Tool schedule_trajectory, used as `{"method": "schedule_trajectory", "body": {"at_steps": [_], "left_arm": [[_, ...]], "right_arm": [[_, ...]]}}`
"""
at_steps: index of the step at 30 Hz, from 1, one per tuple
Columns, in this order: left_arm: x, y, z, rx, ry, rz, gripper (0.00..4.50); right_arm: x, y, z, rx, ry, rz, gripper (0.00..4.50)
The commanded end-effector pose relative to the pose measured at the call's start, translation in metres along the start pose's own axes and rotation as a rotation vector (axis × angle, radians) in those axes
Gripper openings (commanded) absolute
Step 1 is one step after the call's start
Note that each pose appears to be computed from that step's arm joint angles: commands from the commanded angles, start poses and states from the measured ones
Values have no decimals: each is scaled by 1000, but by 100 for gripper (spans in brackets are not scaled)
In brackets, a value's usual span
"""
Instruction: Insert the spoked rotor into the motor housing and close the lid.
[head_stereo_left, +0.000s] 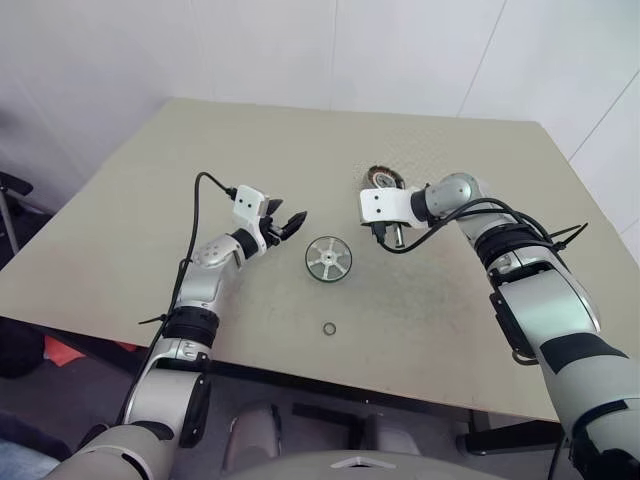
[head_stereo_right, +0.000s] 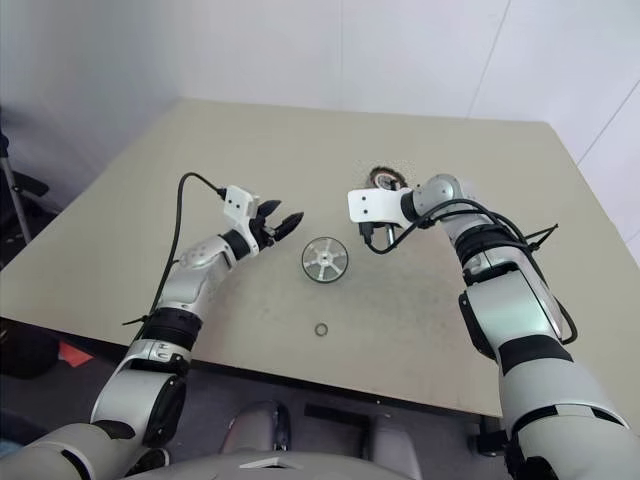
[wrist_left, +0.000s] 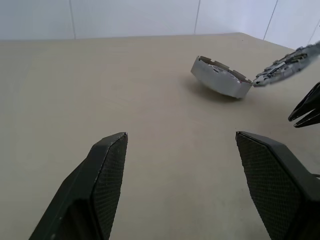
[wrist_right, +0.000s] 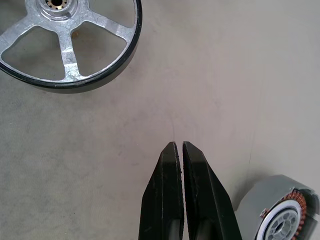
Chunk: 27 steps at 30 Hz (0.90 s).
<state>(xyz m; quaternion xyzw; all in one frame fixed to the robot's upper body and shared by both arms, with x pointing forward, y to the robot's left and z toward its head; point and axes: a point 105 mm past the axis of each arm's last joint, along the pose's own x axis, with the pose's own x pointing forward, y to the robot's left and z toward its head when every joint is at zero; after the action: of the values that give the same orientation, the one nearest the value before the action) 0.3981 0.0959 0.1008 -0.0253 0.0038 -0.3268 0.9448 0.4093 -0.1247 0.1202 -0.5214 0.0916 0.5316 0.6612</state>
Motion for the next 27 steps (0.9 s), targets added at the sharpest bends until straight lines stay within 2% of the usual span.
{"method": "schedule_trajectory", "body": {"at_steps": [1, 15, 20, 24, 27], "left_arm": [[3, 1, 18, 41, -49, -9, 369], [2, 2, 17, 41, -55, -1, 369], [-3, 1, 14, 38, -63, 13, 369], [-7, 6, 14, 43, -58, 19, 369], [-11, 15, 19, 55, -58, 33, 369]], "right_arm": [[-11, -19, 12, -52, -19, -61, 13], [-12, -26, 13, -29, -35, -118, 13], [-13, -34, 3, 213, -127, -302, 13], [-13, -24, 0, 406, -242, -334, 13], [-30, -23, 11, 531, -418, -348, 13]]}}
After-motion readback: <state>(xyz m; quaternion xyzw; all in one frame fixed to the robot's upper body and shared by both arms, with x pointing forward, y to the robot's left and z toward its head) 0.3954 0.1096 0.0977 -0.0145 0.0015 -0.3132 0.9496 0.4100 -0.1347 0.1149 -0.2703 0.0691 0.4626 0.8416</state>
